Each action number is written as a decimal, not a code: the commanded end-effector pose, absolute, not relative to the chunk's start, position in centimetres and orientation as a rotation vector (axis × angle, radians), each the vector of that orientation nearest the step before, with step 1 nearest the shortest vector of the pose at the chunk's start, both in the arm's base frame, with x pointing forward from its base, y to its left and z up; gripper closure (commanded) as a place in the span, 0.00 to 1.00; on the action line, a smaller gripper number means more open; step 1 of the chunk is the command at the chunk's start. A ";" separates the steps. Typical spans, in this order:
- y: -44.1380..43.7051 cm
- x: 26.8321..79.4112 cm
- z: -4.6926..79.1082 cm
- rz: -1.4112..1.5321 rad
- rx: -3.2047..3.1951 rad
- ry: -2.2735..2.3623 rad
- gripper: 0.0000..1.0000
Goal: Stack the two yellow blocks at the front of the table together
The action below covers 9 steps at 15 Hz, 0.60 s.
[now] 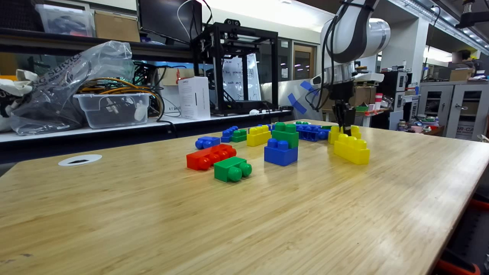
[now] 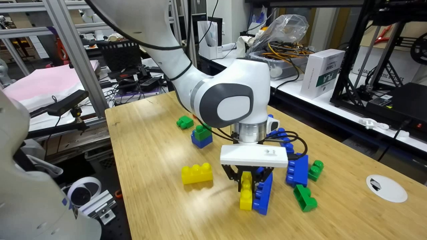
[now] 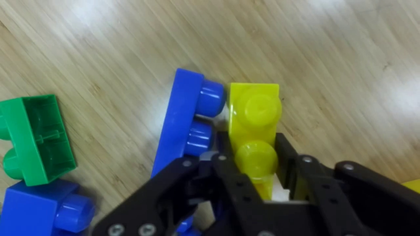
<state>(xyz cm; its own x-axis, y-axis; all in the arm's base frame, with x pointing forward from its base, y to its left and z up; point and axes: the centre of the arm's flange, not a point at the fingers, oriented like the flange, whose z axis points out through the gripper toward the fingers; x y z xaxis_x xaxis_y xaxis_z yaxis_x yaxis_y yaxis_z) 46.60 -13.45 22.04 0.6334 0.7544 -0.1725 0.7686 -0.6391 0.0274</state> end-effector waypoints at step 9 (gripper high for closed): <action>-12.2 43.4 31.7 -0.397 2.965 0.717 0.90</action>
